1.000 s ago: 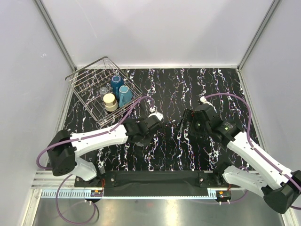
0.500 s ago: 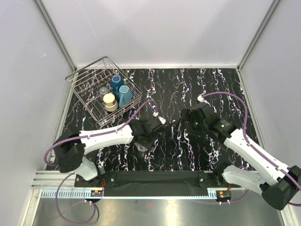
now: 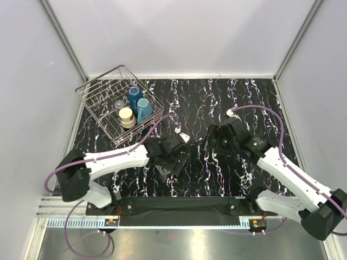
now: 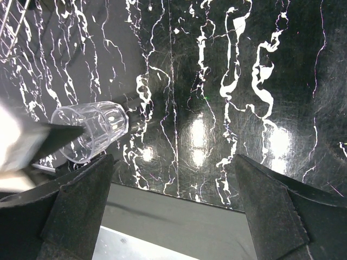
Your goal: Load the cups into the dish rack
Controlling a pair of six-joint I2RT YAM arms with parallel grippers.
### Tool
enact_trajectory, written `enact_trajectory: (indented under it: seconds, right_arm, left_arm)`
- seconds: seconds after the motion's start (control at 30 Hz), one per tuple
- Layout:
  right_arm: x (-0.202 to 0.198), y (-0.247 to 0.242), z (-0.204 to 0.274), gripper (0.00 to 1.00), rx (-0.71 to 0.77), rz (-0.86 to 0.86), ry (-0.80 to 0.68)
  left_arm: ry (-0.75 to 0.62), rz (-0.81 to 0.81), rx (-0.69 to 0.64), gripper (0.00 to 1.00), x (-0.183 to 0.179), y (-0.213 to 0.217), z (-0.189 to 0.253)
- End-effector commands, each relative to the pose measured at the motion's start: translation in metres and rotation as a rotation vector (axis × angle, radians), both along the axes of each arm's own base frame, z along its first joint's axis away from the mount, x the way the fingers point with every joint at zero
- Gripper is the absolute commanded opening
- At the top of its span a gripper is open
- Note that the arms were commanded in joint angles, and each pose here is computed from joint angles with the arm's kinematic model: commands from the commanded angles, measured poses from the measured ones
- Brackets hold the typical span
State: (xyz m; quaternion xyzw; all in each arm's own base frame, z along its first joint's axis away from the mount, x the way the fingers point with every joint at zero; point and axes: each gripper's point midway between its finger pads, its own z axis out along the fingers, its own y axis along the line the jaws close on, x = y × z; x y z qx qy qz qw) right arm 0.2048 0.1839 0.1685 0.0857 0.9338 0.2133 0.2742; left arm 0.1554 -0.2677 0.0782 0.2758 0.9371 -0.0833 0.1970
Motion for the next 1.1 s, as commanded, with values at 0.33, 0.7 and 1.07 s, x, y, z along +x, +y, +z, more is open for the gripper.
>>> enact_trajectory:
  seconds: [0.33, 0.7, 1.07]
  right_arm:
    - [0.02, 0.079, 0.006, 0.94, 0.089, 0.158, 0.04]
    - [0.014, 0.163, -0.031, 0.85, 0.043, 0.234, 0.162]
    - [0.003, 0.185, -0.07, 0.78, 0.024, 0.237, 0.236]
  left_arm:
    - [-0.475, 0.168, -0.298, 0.86, 0.033, 0.066, 0.179]
    - [-0.638, 0.291, -0.36, 0.88, 0.034, 0.13, 0.222]
    - [-0.582, 0.275, -0.467, 0.89, 0.015, 0.13, 0.202]
